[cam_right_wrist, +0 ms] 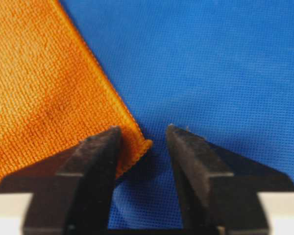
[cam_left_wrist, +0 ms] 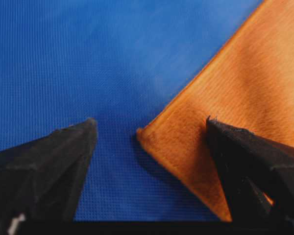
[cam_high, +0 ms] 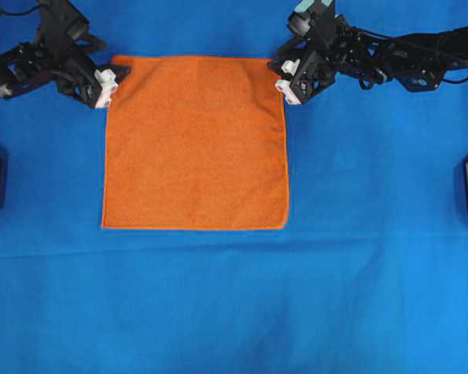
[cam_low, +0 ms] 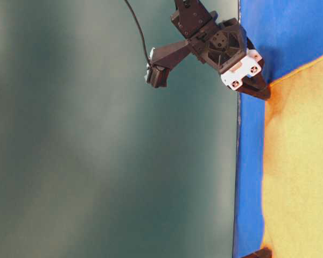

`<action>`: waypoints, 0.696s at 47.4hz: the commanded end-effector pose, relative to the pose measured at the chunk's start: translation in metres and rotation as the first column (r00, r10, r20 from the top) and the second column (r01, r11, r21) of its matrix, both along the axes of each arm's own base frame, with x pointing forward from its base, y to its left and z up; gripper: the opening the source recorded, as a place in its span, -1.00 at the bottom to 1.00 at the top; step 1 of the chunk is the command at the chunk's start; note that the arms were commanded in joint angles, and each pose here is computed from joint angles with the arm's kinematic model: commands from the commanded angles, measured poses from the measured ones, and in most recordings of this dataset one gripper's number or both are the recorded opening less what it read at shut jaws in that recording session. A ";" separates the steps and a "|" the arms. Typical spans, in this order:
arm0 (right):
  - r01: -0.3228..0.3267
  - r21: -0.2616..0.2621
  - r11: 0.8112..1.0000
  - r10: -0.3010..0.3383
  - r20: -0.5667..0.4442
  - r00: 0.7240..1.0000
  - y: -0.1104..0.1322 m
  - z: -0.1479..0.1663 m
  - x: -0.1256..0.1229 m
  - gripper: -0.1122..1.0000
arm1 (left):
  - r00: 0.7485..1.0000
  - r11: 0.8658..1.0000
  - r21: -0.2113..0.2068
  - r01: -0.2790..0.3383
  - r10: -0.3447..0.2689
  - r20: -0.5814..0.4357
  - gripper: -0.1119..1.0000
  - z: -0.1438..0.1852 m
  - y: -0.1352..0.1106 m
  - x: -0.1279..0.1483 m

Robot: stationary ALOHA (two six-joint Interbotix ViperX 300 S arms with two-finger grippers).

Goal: Fold the orange towel.
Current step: 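Move both grippers to the towel's top corners and grasp them, then pull the top corners toward the bottom edge with both grippers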

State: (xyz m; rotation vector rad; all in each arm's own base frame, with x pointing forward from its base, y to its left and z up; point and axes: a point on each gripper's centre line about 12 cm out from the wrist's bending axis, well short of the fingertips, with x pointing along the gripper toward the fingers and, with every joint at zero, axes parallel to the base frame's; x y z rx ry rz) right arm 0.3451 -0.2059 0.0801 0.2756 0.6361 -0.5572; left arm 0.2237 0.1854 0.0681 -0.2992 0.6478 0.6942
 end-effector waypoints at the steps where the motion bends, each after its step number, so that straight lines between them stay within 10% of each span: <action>1: 0.004 -0.021 1.000 -0.003 0.034 0.999 -0.004 0.011 0.005 -0.04 | 1.000 1.000 -0.001 0.000 0.000 -0.003 0.55 -0.001 0.004 0.005; 10: 0.000 -0.022 1.000 0.001 0.033 0.999 -0.004 0.011 0.005 -0.75 | 0.999 0.999 0.008 0.035 -0.035 -0.028 -0.35 -0.003 0.000 0.007; 15: -0.004 -0.024 1.000 0.005 0.032 0.999 -0.003 0.011 0.005 -0.77 | 0.998 0.999 0.013 0.051 -0.050 -0.031 -0.73 -0.003 -0.002 0.009; 33: -0.006 -0.036 0.999 0.008 0.050 0.999 -0.001 0.024 0.004 -0.77 | 0.995 0.994 0.035 0.099 -0.099 0.020 -0.78 0.017 -0.016 0.022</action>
